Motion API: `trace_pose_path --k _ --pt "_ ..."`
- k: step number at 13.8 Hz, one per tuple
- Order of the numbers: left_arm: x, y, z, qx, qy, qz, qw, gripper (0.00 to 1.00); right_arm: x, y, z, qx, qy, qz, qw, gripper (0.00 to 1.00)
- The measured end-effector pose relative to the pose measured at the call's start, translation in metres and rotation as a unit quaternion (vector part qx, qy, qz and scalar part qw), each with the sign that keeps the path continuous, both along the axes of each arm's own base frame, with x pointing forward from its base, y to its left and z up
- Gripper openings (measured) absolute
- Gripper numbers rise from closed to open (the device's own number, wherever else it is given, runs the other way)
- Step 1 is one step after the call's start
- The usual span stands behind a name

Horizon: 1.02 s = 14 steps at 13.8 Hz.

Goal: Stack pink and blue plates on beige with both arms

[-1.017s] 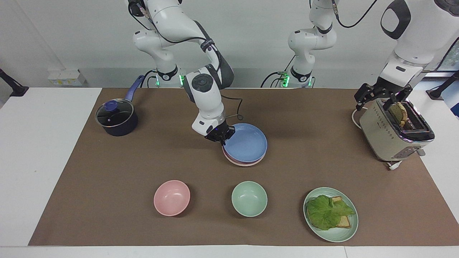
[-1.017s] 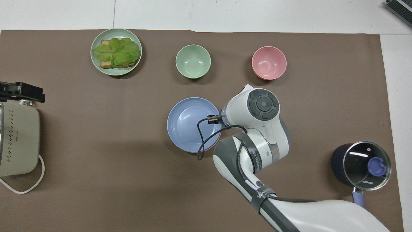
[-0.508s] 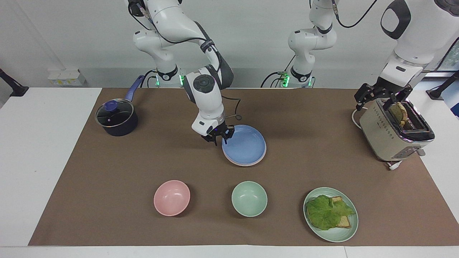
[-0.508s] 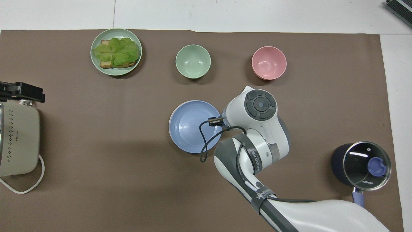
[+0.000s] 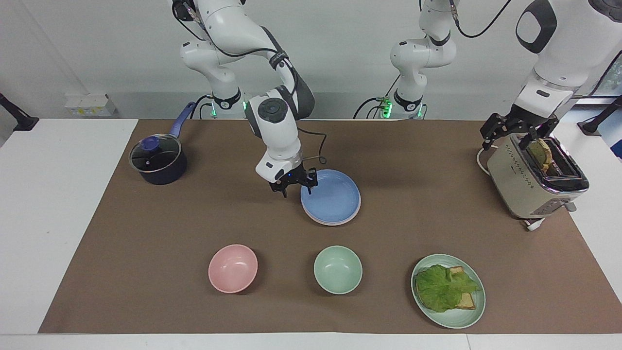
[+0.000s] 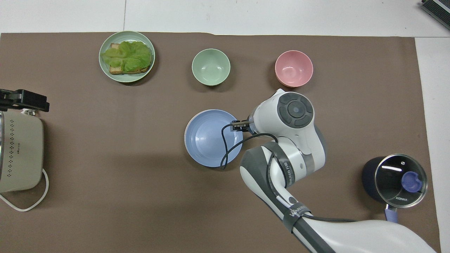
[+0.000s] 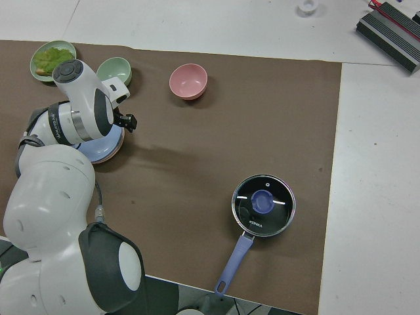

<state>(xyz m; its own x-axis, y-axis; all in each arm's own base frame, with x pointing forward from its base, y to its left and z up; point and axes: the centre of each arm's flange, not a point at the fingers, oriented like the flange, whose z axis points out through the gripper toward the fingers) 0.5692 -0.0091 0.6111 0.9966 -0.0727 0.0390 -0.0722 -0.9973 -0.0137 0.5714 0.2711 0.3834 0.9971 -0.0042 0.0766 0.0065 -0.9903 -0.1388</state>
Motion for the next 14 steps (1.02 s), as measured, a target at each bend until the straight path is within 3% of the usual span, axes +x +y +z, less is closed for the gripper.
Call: trace_pose_path --k 2,4,8,12,14 --pt "0.0 0.0 0.0 0.0 0.0 0.0 1.0 1.0 0.011 -0.044 0.026 0.0 -0.006 -0.034 0.999 0.85" --pt "0.0 0.0 0.0 0.0 0.0 0.0 1.0 1.0 0.017 -0.091 0.051 0.001 -0.015 -0.068 0.998 1.0" --pt "0.0 0.0 0.0 0.0 0.0 0.0 1.0 1.0 0.012 -0.153 0.091 -0.003 -0.027 -0.093 0.995 1.0" --pt "0.0 0.0 0.0 0.0 0.0 0.0 1.0 1.0 -0.001 -0.184 0.149 -0.022 -0.001 -0.101 0.995 1.0" --pt "0.0 0.0 0.0 0.0 0.0 0.0 1.0 1.0 -0.003 -0.199 0.183 -0.05 -0.002 -0.083 0.995 1.0"
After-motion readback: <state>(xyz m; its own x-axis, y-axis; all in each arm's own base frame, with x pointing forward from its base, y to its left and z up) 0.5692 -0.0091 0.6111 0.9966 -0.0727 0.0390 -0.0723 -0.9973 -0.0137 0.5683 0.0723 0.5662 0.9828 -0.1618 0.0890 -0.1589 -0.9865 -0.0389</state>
